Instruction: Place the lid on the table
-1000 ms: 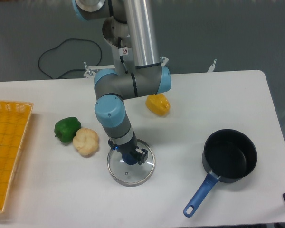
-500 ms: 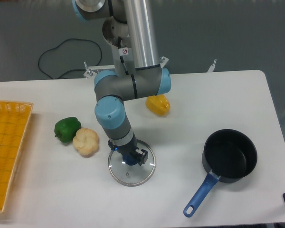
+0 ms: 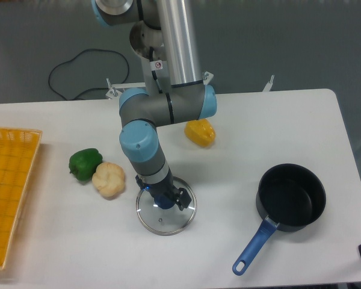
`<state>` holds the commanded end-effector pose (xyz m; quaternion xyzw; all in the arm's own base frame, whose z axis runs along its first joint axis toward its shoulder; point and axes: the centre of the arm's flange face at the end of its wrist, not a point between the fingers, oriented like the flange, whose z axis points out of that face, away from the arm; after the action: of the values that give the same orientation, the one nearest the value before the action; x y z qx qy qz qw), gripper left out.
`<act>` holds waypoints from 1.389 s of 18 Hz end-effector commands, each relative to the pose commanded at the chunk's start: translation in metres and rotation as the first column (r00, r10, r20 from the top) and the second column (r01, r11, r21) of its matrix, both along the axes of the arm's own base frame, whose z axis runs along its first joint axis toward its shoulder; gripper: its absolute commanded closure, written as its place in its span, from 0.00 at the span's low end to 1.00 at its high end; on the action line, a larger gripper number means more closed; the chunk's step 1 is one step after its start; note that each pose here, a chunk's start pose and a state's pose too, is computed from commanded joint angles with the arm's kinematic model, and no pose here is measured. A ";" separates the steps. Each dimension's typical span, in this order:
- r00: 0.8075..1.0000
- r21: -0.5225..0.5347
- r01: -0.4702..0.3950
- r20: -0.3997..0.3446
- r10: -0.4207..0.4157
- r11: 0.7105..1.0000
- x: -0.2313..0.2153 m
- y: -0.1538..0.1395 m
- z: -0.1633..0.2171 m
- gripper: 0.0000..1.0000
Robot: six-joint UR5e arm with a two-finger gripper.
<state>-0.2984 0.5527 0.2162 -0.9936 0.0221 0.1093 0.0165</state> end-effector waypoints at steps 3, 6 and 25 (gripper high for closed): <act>0.999 0.006 0.001 -0.038 -0.001 1.000 -0.003 -0.005 0.023 0.00; 0.999 0.003 0.017 -0.046 -0.017 1.000 -0.003 -0.010 0.039 0.00; 0.972 -0.057 0.181 0.165 -0.169 0.982 -0.169 -0.161 0.182 0.00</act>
<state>-0.4675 0.3921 0.3978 -0.9933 0.1121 0.0268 -0.0076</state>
